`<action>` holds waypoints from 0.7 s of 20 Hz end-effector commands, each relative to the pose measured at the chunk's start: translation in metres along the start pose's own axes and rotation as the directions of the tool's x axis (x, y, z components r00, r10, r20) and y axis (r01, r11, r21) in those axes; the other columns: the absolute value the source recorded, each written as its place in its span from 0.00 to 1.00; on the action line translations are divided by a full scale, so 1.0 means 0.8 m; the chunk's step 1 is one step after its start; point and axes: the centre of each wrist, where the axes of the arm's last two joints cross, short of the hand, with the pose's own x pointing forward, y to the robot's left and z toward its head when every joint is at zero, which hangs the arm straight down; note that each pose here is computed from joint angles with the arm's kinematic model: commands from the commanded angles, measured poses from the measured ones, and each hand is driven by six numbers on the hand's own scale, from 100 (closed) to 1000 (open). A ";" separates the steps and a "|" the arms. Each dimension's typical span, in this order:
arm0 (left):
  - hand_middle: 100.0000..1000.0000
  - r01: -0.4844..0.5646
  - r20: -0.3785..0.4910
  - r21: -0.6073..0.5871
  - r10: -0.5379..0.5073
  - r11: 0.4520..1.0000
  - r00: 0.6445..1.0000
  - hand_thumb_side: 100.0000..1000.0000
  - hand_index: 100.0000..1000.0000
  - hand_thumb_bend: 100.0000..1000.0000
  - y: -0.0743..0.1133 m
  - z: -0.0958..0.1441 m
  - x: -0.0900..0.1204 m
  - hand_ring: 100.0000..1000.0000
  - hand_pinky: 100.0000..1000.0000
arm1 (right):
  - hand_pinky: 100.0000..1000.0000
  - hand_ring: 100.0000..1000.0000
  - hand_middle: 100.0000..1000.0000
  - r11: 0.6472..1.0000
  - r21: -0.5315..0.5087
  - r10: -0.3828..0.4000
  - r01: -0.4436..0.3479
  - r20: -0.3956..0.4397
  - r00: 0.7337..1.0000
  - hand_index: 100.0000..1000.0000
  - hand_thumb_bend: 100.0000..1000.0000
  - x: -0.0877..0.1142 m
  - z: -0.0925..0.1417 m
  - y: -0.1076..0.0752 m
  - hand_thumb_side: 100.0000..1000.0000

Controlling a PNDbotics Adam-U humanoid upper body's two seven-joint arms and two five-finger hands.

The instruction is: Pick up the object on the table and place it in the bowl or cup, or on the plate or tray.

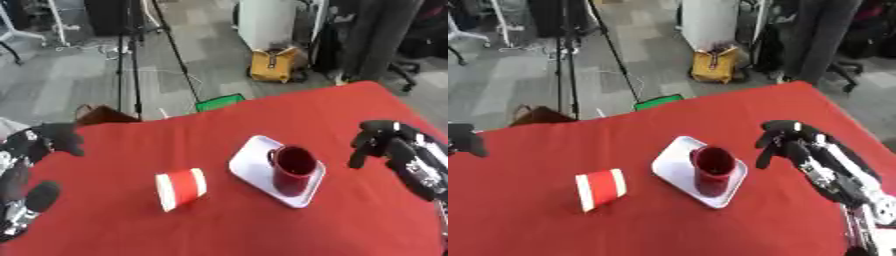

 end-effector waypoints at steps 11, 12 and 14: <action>0.59 0.014 0.018 -0.039 -0.013 0.999 1.000 0.74 0.79 0.70 0.000 -0.002 0.007 0.53 0.66 | 0.49 0.46 0.60 0.997 0.048 0.062 -0.063 0.036 0.997 0.84 0.00 0.009 -0.003 -0.009 0.56; 0.59 0.015 0.020 -0.041 -0.014 0.999 1.000 0.74 0.79 0.70 0.000 -0.003 0.007 0.53 0.66 | 0.49 0.46 0.60 0.997 0.046 0.062 -0.064 0.037 0.997 0.84 0.00 0.009 -0.003 -0.010 0.56; 0.59 0.012 0.020 -0.041 -0.011 0.999 1.000 0.74 0.79 0.70 -0.001 -0.003 0.007 0.53 0.66 | 0.49 0.46 0.60 0.997 0.043 0.061 -0.063 0.033 0.998 0.84 0.00 0.009 -0.002 -0.009 0.56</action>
